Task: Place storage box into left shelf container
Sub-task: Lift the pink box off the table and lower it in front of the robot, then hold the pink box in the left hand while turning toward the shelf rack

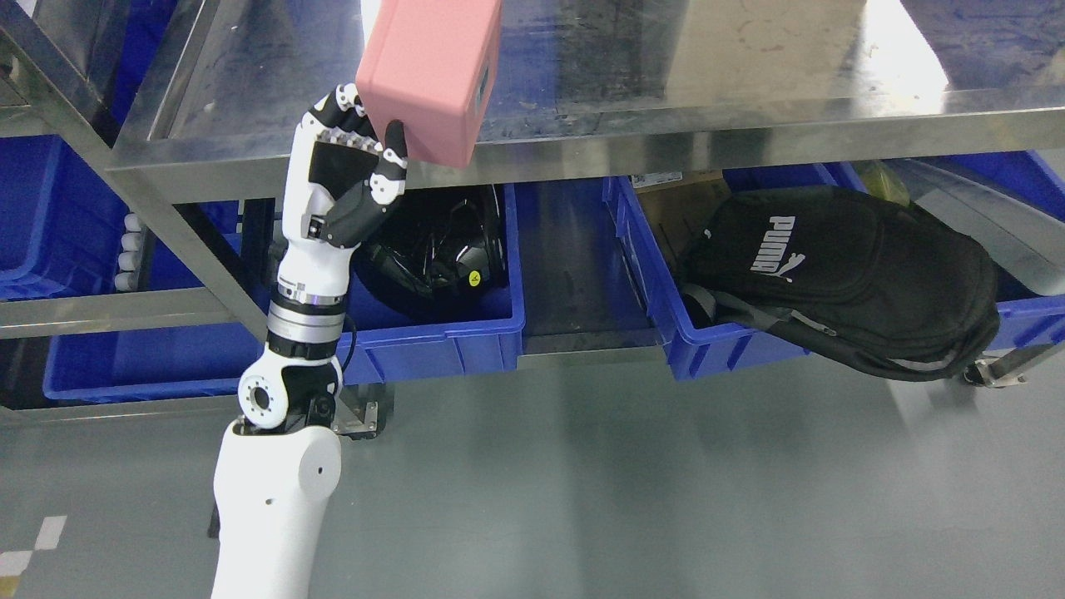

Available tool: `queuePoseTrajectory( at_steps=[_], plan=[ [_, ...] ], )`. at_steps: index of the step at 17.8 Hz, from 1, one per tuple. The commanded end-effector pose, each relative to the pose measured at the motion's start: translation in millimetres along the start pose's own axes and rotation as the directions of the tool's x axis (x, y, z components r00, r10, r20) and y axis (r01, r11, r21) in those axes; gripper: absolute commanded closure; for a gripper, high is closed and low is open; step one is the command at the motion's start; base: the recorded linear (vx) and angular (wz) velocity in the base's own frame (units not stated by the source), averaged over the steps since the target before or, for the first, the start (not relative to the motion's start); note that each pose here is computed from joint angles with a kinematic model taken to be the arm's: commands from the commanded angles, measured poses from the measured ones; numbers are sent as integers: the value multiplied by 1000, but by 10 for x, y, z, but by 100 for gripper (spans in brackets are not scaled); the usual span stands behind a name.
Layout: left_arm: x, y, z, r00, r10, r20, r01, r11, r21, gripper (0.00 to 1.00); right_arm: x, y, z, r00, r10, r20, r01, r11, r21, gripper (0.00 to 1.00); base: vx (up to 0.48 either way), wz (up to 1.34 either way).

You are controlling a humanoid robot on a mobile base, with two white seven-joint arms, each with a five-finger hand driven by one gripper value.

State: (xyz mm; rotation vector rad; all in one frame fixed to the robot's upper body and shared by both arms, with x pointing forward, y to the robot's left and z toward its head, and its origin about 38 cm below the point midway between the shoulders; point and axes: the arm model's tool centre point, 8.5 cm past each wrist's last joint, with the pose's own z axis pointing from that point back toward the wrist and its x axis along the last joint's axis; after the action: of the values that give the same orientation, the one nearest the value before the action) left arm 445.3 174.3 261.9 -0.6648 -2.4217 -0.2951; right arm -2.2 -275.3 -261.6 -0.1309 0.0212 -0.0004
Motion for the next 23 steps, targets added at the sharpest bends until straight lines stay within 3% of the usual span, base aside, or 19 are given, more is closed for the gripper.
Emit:
queuePoseTrajectory(
  at_steps=[1, 6, 15, 23],
  plan=[
    [225, -373, 234, 998, 32, 54, -29, 998, -49, 98, 1, -113, -6, 1000, -4, 8, 4, 1000, -17, 0, 1, 17],
    [178, -203, 272, 999, 44, -1, -44, 994, 95, 98, 1, -113, -6, 1000, -4, 8, 4, 1000, -17, 0, 0, 82],
    [132, -212, 332, 998, 60, -37, -56, 993, 106, 98, 1, -113, -6, 1000, -4, 8, 4, 1000, -17, 0, 22, 680],
    [94, -236, 461, 996, 68, -59, -60, 991, 118, 98, 1, -113, -6, 1000, -4, 8, 4, 1000, -17, 0, 192, 1099]
  ],
)
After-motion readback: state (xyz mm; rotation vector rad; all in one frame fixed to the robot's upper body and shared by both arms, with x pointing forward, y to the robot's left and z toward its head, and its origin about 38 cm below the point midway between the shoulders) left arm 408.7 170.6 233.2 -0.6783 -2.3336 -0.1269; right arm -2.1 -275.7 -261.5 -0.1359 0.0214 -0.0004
